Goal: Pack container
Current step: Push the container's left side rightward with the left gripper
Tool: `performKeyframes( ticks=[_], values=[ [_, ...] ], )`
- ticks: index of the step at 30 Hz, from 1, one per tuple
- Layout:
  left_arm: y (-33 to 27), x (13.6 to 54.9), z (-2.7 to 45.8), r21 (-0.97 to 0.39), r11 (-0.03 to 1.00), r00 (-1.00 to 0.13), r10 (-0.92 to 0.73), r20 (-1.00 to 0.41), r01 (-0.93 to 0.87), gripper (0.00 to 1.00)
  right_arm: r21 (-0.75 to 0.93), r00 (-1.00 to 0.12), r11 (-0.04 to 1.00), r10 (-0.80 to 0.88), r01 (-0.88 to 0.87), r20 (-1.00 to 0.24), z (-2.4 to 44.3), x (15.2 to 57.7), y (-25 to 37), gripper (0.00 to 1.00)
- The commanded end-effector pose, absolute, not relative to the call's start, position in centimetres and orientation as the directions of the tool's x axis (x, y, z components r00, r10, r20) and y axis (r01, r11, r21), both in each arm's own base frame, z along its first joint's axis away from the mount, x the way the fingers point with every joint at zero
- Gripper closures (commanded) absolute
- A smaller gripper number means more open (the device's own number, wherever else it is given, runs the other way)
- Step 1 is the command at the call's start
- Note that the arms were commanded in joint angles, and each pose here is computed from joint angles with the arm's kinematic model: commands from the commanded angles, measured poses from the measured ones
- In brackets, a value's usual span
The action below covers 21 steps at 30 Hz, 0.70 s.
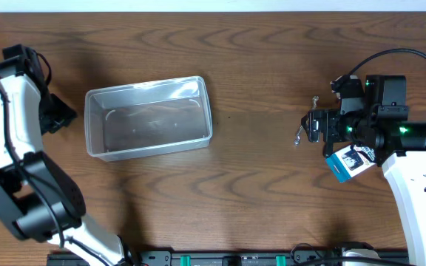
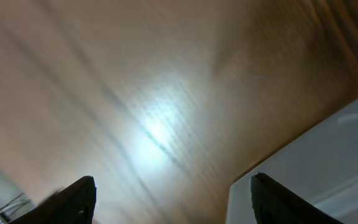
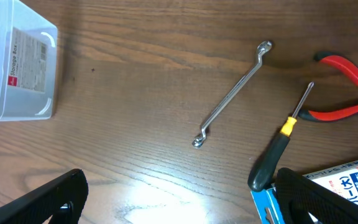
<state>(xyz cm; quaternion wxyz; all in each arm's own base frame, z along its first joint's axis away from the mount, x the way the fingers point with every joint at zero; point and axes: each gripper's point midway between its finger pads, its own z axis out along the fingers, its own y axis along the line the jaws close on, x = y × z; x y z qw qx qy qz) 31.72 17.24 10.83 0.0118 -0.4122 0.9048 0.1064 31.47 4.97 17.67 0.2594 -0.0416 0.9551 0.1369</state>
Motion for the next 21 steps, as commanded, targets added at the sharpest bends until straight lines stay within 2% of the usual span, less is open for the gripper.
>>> performKeyframes(
  ticks=[1, 9, 13, 21],
  values=[
    [16.0, 32.7, 8.6, 0.124, 0.69, -0.698, -0.715, -0.033, -0.713, 0.27, 0.239, -0.85, 0.956, -0.017, -0.168, -0.527, 18.4, 31.8, 5.0, 0.01],
    [12.8, 35.1, 6.1, -0.067, 0.821, -0.824, -0.565, 0.048, -0.567, 0.27, 0.236, -0.851, 0.956, -0.025, -0.173, -0.525, 18.4, 31.7, 5.0, 0.01],
    [11.1, 35.9, 6.3, -0.102, 0.887, -0.892, -0.45, 0.038, -0.451, 0.27, 0.232, -0.849, 0.956, -0.032, -0.18, -0.528, 18.4, 31.7, 5.0, 0.01],
    [6.6, 38.0, 6.3, -0.122, 0.946, -0.953, -0.302, -0.006, -0.299, 0.27, 0.23, -0.847, 0.956, -0.035, -0.183, -0.53, 18.4, 31.7, 5.0, 0.01]
  ],
)
